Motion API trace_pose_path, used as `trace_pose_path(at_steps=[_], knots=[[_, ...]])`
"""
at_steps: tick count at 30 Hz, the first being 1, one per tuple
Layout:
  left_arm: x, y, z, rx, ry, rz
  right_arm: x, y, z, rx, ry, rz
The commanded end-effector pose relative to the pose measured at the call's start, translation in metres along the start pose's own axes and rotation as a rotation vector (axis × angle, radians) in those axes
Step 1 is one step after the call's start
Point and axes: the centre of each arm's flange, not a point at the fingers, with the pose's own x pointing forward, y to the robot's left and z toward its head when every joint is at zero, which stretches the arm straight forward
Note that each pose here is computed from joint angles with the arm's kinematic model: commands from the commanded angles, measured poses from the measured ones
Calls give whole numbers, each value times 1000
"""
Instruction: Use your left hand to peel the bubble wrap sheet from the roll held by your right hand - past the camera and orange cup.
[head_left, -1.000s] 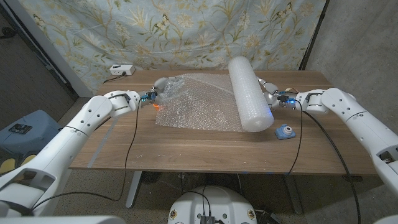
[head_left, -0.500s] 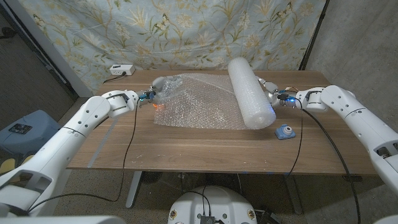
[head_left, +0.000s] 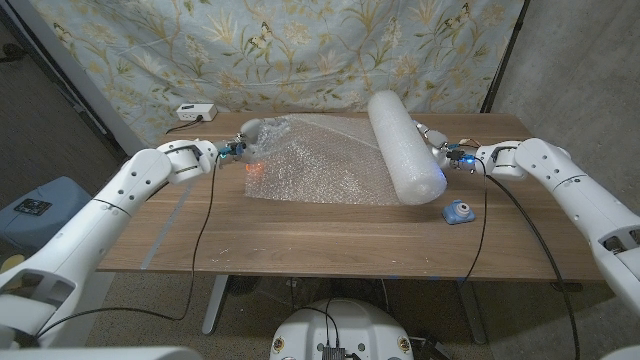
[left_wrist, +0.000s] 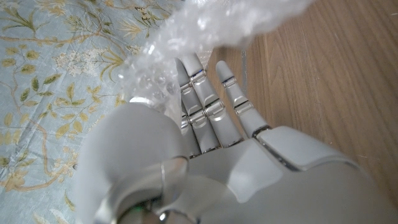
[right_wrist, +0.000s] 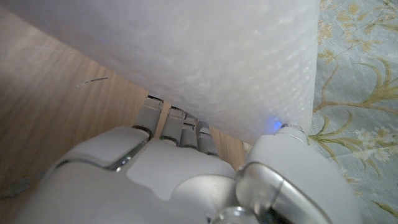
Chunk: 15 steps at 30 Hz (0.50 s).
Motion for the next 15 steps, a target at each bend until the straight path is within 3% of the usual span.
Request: trace_pose_path(at_steps=[1,15], knots=[[-14,0,13,35,0,20,-1,0,-5,7,-45,20],[-28,2,17,59,5,30,-3,3,-14,8,-84,37]])
